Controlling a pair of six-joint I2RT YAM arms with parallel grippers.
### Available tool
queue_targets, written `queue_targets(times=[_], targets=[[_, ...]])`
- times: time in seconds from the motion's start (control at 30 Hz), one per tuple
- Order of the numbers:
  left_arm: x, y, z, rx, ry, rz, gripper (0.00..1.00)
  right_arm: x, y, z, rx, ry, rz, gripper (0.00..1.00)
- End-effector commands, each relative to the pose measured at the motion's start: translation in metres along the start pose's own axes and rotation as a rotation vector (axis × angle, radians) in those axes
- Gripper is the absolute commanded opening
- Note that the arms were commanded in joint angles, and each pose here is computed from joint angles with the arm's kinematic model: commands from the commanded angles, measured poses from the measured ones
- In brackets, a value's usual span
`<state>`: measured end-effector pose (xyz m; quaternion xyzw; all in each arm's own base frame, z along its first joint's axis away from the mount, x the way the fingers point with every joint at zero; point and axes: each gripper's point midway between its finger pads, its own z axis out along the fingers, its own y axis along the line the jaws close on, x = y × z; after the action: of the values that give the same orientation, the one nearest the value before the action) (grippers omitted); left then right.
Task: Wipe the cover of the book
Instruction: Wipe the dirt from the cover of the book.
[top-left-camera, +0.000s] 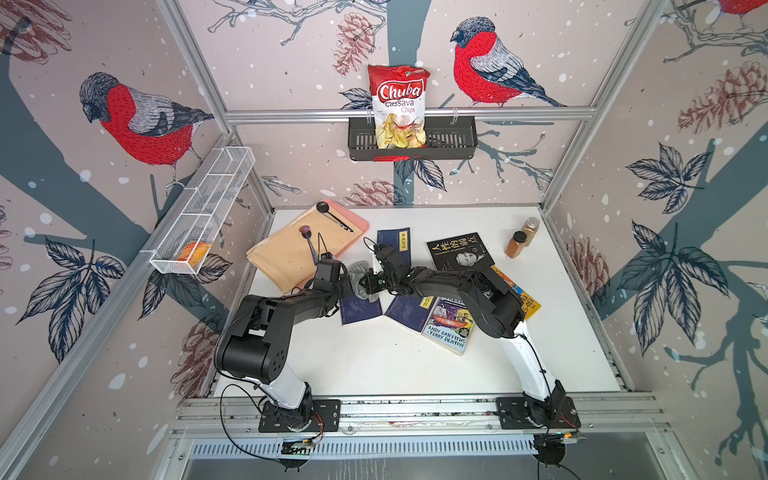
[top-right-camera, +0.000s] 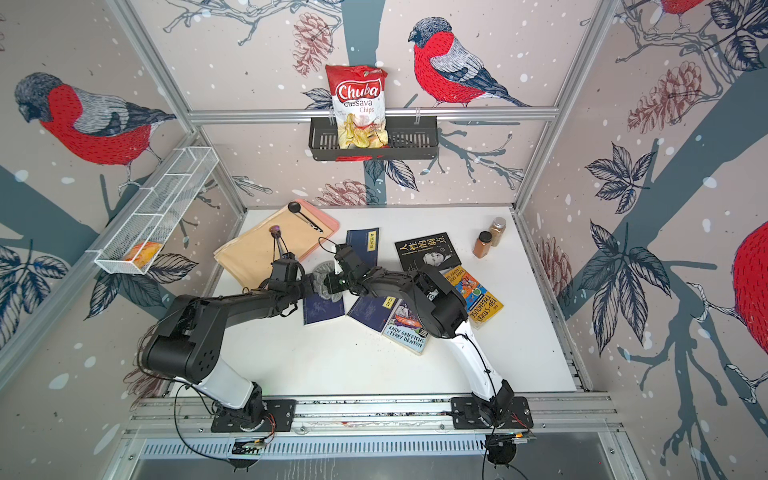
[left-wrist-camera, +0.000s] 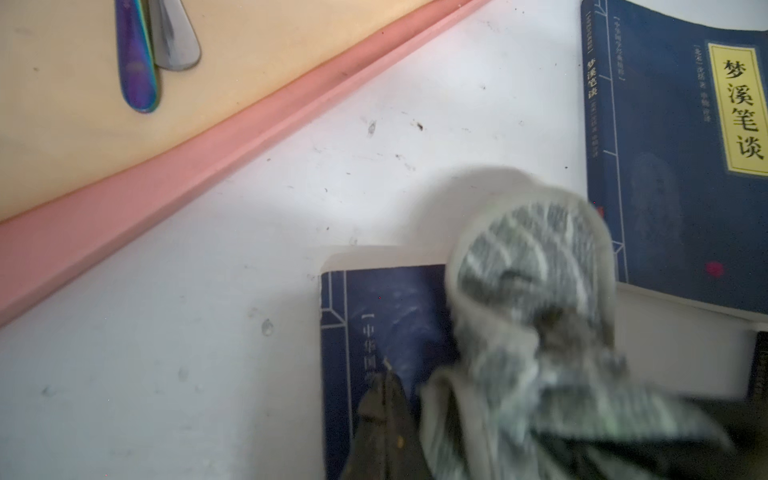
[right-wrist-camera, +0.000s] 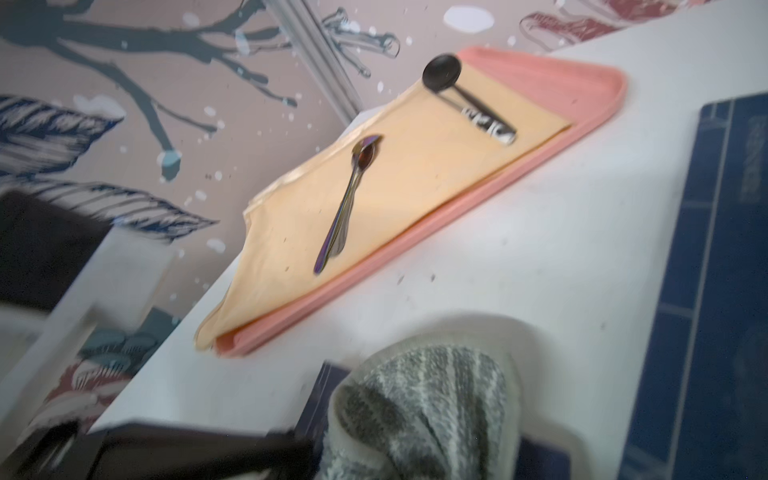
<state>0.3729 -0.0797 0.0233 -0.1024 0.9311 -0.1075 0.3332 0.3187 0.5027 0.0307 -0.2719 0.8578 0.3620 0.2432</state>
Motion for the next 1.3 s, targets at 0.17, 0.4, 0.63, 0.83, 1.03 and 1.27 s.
queue_targets(times=[0.17,0.4,0.63,0.83,1.03,1.27], targets=[[0.048,0.014,-0.005,-0.027,0.176,-0.009,0.0,0.082,0.023,-0.003,0.018,0.194,-0.03,0.02],[0.048,0.014,-0.007,0.003,0.168,-0.025,0.0,0.014,-0.019,0.03,0.055,0.096,0.052,0.0],[0.047,0.019,-0.012,0.016,0.157,-0.051,0.0,0.065,0.016,0.014,0.007,0.182,0.015,0.0],[0.046,0.021,-0.009,0.022,0.16,-0.051,0.0,0.094,0.04,0.012,-0.02,0.209,0.007,0.0],[0.047,0.02,-0.009,0.033,0.161,-0.053,0.0,0.022,-0.012,0.03,0.024,0.087,0.084,0.0],[0.045,0.021,-0.009,0.03,0.159,-0.058,0.0,0.045,-0.008,0.021,0.01,0.147,0.072,0.0]])
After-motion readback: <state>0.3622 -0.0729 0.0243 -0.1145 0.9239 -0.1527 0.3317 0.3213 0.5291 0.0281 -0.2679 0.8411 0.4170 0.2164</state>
